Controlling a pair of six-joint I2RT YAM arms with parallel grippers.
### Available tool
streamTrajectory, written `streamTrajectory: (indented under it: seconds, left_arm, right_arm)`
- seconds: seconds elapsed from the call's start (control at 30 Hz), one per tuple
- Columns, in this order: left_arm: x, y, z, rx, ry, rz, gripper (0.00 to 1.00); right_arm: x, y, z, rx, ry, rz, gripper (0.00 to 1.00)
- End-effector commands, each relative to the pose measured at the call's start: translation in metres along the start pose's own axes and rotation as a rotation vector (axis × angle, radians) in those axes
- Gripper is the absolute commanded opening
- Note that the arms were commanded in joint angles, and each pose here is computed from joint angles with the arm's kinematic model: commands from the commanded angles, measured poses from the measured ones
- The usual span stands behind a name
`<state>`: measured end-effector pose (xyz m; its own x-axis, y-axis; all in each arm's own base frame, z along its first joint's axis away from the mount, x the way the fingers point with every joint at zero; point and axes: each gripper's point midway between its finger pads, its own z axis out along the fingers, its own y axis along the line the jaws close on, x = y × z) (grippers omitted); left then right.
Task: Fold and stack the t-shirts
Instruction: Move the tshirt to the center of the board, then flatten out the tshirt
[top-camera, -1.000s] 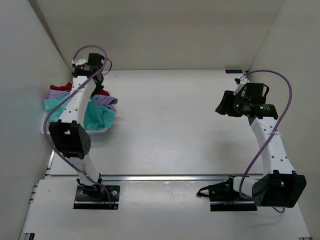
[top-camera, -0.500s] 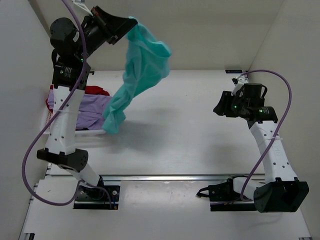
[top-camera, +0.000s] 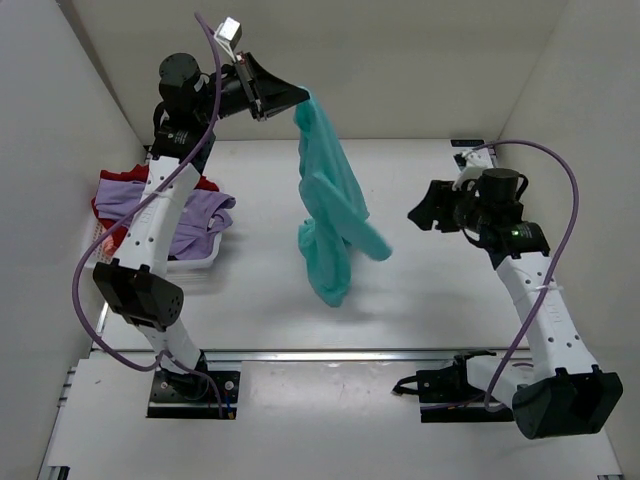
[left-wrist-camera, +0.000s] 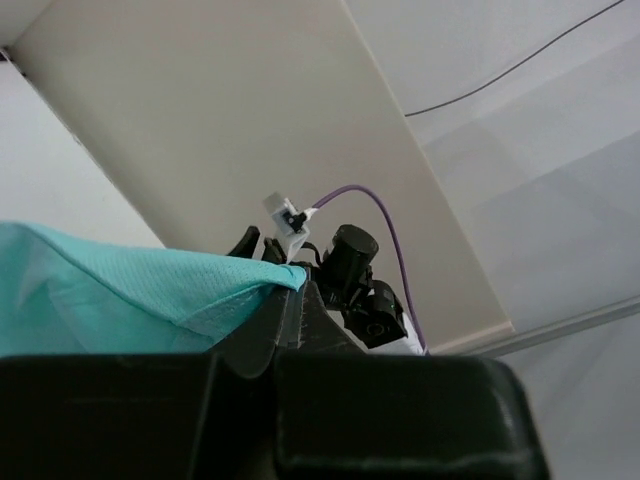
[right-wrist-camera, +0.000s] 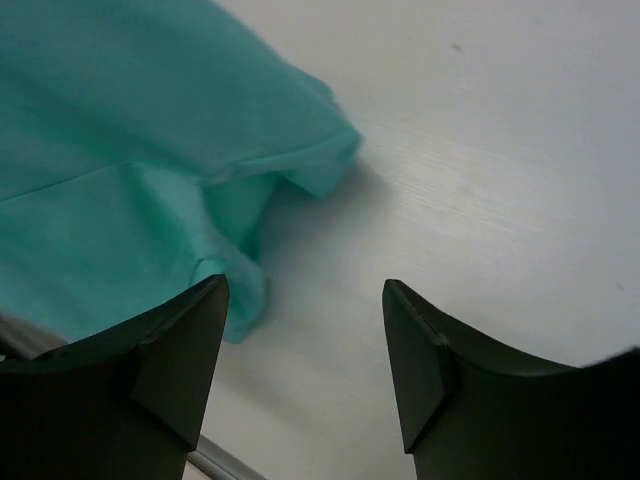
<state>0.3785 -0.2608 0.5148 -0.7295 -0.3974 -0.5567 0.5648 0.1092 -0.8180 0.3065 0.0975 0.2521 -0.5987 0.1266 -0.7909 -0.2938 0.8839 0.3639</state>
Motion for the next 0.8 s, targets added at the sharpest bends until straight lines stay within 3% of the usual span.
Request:
streamTrajectory:
  seconds: [0.0, 0.03, 0.3, 0.53, 0.7, 0.77]
  left_arm:
    - [0.014, -0.038, -0.011, 0.062, 0.036, 0.068, 0.00]
    - [0.016, -0.030, -0.012, 0.052, 0.043, 0.050, 0.00]
    - [0.024, -0.013, -0.015, -0.012, 0.047, 0.032, 0.00]
    - [0.025, 0.002, -0.014, -0.072, 0.028, 0.017, 0.00]
    - [0.025, 0.007, -0.010, -0.100, 0.015, 0.007, 0.00]
    - [0.026, 0.012, -0.009, -0.111, 0.016, 0.003, 0.00]
  right_arm:
    - [-0.041, 0.068, 0.007, -0.238, -0.195, -0.185, 0.61]
    - [-0.045, 0.084, 0.012, -0.282, -0.222, -0.235, 0.67]
    - [-0.035, 0.174, 0.046, -0.450, -0.255, -0.474, 0.79]
    - [-0.023, 0.219, 0.071, -0.410, -0.346, -0.579, 0.85]
    - [-0.016, 0.229, 0.098, -0.282, -0.431, -0.615, 0.99]
    - [-0.018, 0.230, 0.106, -0.275, -0.432, -0.561, 0.96]
